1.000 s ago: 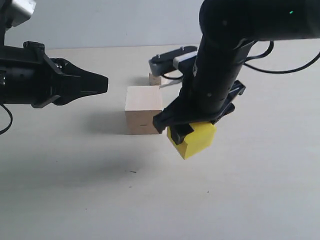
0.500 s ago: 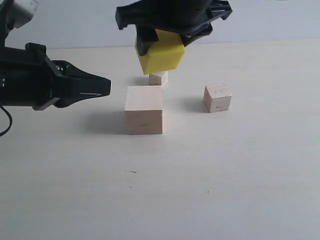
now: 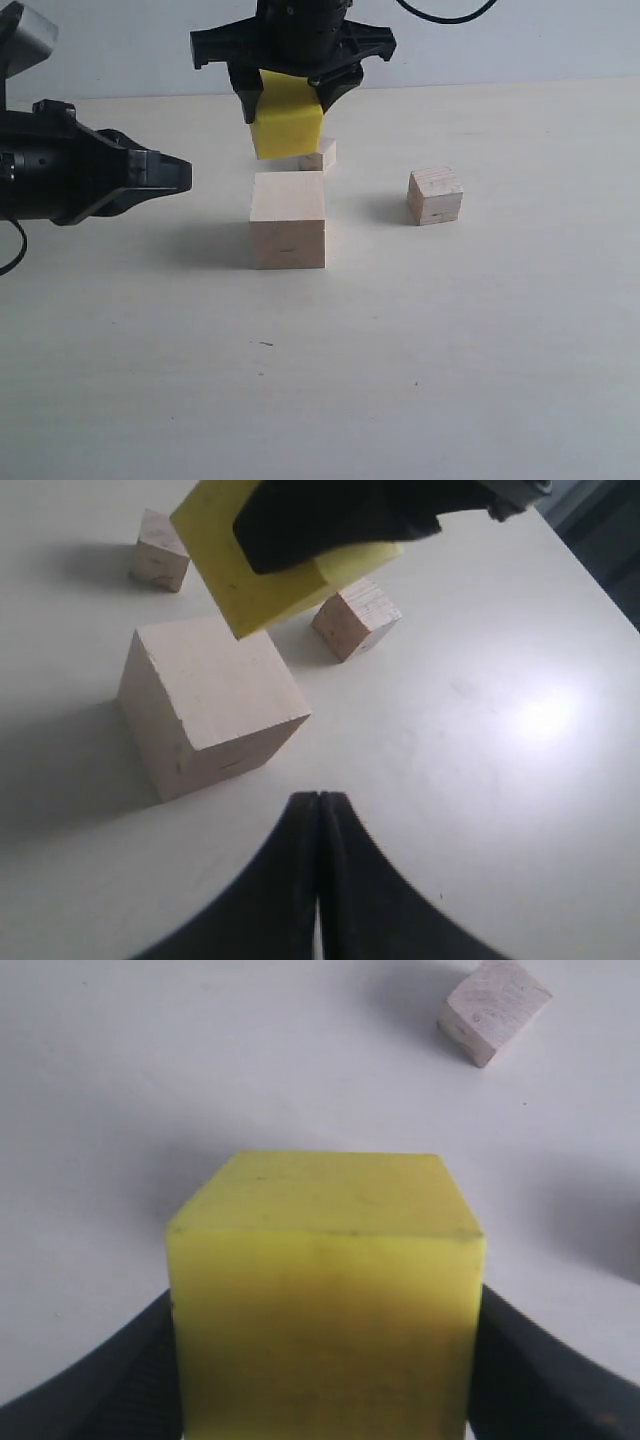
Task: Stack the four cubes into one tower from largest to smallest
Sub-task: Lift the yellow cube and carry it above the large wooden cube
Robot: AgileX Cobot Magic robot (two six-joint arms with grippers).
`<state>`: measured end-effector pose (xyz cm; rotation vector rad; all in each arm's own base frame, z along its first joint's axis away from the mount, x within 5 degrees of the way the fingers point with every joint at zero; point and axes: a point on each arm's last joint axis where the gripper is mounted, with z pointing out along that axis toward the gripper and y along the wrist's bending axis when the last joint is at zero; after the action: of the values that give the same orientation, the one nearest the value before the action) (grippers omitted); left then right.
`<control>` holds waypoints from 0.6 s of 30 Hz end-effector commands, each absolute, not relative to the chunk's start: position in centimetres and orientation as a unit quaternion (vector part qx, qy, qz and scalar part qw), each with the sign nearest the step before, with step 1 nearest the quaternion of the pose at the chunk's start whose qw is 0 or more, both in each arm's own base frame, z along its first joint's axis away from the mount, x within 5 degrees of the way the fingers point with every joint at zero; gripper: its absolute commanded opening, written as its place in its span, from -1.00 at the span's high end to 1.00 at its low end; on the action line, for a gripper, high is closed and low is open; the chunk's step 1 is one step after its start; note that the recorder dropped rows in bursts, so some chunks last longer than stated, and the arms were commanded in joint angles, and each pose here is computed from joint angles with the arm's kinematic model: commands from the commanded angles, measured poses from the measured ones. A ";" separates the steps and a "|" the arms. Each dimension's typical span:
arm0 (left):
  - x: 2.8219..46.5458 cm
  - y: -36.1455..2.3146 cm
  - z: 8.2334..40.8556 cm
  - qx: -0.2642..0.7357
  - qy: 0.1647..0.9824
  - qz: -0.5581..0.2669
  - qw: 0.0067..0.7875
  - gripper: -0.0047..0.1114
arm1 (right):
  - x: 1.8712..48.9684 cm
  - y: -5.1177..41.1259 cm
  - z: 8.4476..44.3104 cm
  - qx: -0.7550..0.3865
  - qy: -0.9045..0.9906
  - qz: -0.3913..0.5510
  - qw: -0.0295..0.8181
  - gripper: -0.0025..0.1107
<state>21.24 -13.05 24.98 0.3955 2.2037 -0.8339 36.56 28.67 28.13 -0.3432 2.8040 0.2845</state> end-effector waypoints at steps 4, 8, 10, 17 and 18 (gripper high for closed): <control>21.1 -13.0 24.9 0.149 0.859 -0.320 0.370 0.92 | 39.0 27.3 26.3 -0.050 0.983 0.143 0.107 0.96; 21.1 -13.0 24.9 0.151 0.859 -0.319 0.371 0.92 | 39.1 27.2 26.2 -0.048 0.983 0.145 0.105 0.96; 21.1 -13.0 24.8 0.151 0.859 -0.317 0.372 0.92 | 39.1 27.3 26.1 -0.048 0.983 0.147 0.102 0.96; 21.1 -12.9 24.8 0.154 0.859 -0.314 0.375 0.92 | 38.9 27.6 25.8 -0.050 0.983 0.148 0.098 0.96; 21.1 -12.9 24.8 0.154 0.859 -0.314 0.375 0.92 | 38.8 27.7 25.8 -0.053 0.983 0.146 0.099 0.96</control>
<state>21.23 -12.93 24.76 0.3960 2.2064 -0.8155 39.01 27.39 25.53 -0.1415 2.9187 0.4302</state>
